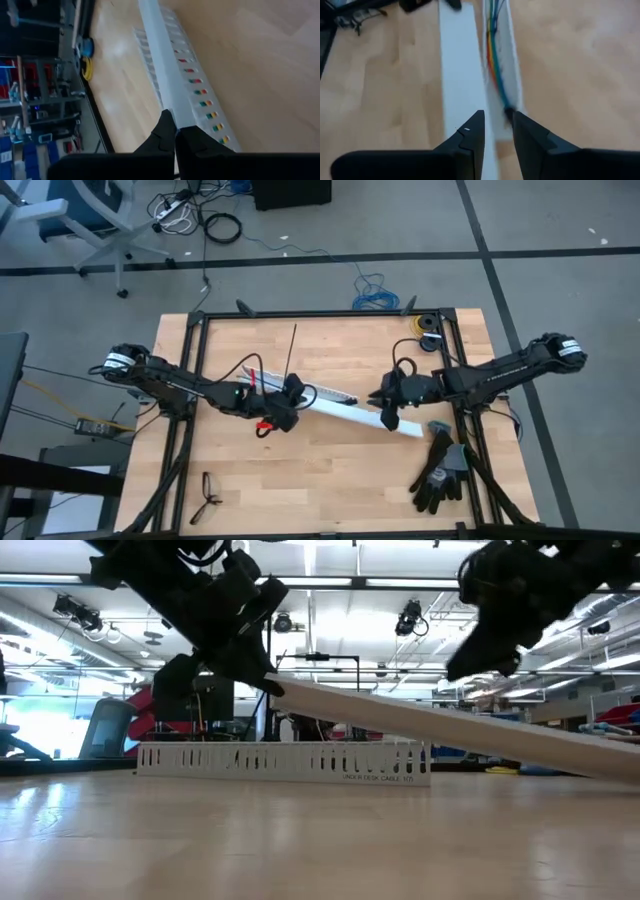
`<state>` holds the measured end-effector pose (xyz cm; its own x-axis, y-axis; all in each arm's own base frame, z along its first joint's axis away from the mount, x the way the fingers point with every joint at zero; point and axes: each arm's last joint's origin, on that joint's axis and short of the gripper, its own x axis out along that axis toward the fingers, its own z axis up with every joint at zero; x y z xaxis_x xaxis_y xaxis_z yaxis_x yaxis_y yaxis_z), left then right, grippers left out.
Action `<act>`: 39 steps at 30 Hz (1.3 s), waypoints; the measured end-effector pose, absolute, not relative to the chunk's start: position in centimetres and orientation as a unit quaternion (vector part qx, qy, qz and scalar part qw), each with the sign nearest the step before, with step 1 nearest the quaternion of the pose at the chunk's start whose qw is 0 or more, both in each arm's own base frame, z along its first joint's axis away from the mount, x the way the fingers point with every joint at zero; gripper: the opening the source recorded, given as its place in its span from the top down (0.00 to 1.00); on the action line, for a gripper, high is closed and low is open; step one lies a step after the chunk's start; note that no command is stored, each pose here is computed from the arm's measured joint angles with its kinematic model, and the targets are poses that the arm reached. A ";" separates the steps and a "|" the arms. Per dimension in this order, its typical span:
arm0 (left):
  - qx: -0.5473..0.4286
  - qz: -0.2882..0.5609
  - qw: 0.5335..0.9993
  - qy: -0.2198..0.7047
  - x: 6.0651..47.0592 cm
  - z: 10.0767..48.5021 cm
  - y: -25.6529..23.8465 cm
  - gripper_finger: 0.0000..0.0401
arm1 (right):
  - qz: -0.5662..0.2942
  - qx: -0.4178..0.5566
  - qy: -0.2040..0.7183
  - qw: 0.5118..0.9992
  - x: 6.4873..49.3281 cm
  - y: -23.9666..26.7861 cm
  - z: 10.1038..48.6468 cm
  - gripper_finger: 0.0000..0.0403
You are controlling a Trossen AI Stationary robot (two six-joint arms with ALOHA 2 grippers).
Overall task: Ziptie cables
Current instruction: Close the white cable duct with the white cable duct cover
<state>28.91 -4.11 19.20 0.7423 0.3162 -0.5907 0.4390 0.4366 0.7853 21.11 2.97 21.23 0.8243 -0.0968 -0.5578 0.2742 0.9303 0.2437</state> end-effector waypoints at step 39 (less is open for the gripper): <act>0.701 -0.021 0.652 0.287 39.0 17.1 2.2 1.00 | -0.088 0.096 0.246 0.960 25.5 -3.5 18.4 0.47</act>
<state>38.99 2.24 17.12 0.8343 0.3756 -0.4035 0.4296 0.0157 0.9029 25.55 -3.48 18.44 0.8633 -0.1227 -0.4895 0.2169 0.9660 0.1405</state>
